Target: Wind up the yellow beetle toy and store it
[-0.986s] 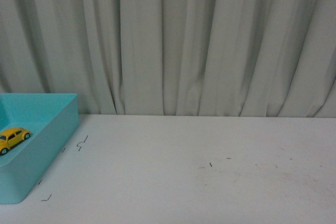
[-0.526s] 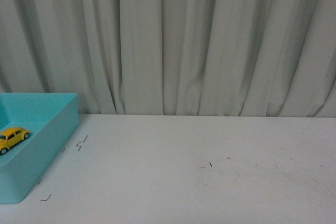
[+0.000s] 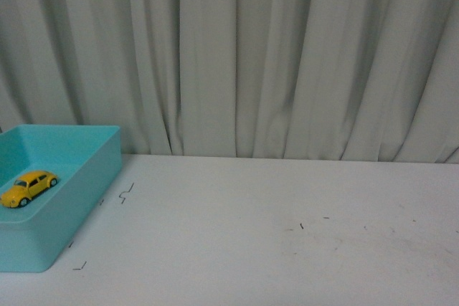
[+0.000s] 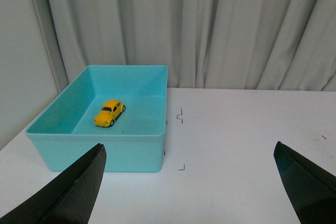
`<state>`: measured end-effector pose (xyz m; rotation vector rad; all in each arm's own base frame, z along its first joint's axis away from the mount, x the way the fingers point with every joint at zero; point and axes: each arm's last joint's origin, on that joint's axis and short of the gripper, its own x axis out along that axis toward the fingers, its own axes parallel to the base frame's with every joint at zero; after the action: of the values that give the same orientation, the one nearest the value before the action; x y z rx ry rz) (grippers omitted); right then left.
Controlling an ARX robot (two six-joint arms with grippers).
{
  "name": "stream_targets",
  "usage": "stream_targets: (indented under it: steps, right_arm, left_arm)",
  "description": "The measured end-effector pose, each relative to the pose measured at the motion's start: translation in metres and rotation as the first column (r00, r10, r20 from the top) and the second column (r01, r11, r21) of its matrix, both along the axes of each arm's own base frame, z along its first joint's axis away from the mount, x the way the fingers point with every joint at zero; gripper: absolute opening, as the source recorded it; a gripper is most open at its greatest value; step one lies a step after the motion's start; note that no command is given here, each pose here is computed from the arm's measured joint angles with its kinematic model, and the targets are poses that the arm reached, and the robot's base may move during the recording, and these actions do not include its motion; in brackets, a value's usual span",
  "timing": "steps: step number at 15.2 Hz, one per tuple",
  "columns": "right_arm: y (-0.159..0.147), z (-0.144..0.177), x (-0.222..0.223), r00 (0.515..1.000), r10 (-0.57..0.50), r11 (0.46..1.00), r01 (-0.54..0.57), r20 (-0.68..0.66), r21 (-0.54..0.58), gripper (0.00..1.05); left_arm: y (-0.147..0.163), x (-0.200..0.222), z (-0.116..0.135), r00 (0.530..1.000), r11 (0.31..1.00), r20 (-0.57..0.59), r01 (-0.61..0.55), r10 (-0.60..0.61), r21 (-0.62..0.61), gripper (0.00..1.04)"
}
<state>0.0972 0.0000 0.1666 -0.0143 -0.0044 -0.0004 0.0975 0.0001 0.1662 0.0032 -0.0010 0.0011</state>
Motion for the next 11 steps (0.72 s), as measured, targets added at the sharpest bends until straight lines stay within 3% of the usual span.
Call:
stream_targets:
  steps: [11]
  right_arm:
    - [0.0001, -0.0001, 0.0001, 1.0, 0.002, 1.0, -0.002, -0.001, 0.0, 0.98]
  left_arm:
    - [0.0, 0.0, 0.0, 1.0, 1.0, 0.0, 0.0, 0.0, 0.0, 0.98]
